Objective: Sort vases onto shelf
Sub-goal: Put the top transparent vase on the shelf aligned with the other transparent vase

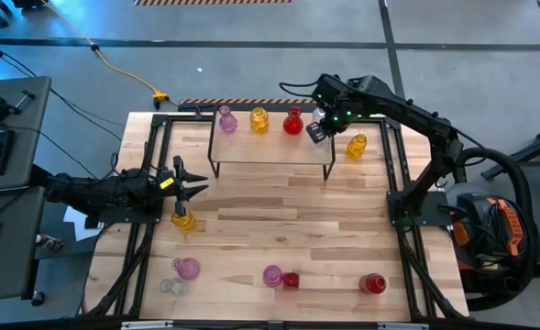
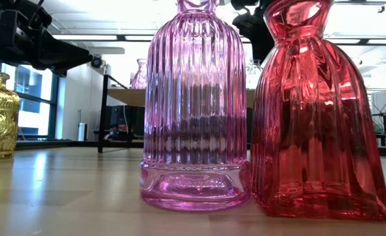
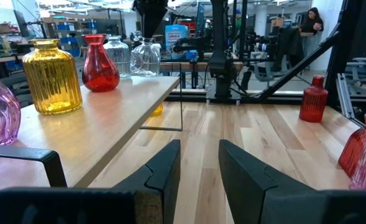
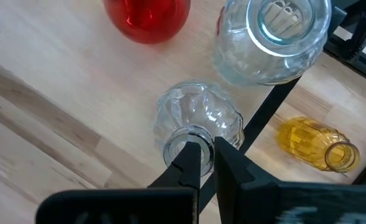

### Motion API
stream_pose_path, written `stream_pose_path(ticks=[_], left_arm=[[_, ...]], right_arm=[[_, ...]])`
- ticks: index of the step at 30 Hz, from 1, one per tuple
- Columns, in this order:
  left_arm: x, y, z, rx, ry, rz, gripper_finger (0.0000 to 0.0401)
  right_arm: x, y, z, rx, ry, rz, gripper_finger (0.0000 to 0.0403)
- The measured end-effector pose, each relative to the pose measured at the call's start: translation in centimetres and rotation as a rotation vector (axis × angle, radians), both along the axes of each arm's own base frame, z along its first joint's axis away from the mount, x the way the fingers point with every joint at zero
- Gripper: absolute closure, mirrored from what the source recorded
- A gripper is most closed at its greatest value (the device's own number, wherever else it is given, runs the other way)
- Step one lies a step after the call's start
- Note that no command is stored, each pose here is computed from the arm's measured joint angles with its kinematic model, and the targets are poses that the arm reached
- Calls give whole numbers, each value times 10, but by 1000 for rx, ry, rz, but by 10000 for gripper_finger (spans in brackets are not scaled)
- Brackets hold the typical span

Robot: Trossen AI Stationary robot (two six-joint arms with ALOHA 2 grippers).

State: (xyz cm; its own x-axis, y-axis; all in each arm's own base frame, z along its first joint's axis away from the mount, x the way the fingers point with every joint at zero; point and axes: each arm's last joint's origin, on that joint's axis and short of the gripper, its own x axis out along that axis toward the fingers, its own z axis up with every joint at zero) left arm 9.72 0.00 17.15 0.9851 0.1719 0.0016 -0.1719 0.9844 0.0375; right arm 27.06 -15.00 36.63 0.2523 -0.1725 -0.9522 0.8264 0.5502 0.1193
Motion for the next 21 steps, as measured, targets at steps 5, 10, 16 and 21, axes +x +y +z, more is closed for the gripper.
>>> stream_pose_path(ticks=[5,10,16,21], left_arm=[[0,0,0,0,0,0,301],[0,0,0,0,0,0,301],[0,0,0,0,0,0,301],[0,0,0,0,0,0,301]], right_arm=[[1,-1,-1,0,3,-7,401],[-1,-4,-1,-16,15,-23,401],[-1,-5,-1,4,-11,-14,401],[-2,-3,-1,28,5,-8,401]])
